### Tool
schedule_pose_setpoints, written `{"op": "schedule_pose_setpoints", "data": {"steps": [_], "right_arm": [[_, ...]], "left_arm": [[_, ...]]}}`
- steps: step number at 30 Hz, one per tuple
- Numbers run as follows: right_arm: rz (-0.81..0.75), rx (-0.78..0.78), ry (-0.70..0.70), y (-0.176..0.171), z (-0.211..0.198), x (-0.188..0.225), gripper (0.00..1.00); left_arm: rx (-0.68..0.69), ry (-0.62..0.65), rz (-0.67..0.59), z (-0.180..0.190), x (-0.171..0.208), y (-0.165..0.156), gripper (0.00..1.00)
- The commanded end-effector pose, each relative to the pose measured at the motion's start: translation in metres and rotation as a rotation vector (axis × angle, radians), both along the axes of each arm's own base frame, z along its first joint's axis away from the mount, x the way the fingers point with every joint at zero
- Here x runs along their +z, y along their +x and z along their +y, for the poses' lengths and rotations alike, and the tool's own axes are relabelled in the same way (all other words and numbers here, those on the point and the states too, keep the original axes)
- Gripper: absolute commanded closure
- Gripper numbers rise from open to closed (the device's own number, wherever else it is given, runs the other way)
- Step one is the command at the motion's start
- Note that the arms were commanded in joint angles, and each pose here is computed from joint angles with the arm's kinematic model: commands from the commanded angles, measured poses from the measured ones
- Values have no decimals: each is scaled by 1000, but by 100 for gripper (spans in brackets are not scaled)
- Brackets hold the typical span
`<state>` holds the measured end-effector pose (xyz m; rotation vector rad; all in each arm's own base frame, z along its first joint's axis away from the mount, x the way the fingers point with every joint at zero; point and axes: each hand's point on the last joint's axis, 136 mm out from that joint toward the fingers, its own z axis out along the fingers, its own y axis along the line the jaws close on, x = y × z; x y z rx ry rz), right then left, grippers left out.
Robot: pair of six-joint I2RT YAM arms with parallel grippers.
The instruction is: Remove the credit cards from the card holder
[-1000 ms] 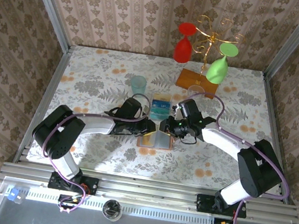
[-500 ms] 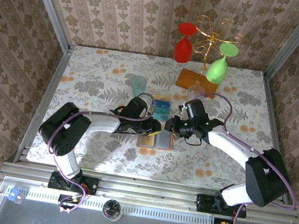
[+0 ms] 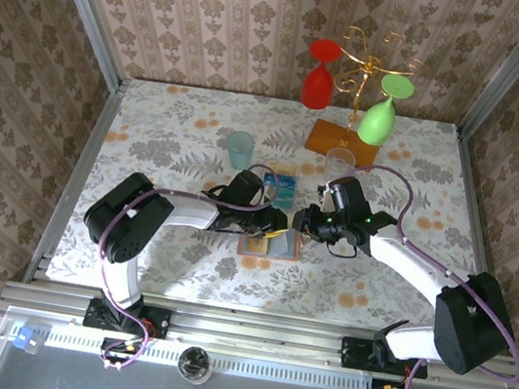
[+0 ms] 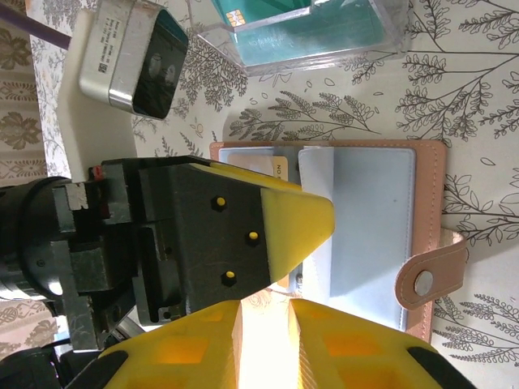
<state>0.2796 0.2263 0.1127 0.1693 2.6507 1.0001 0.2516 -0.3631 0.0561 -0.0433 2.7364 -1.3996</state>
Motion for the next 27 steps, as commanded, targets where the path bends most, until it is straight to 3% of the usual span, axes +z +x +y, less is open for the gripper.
{"op": "schedule_pose_setpoints", "data": {"steps": [1, 27], "right_arm": [[15, -11, -11, -4, -5, -5, 77], [21, -11, 10, -1, -1, -3, 71]], "left_arm": [[-8, -39, -9, -7, 10, 1, 69], [-13, -61, -50, -7, 29, 11, 61]]}}
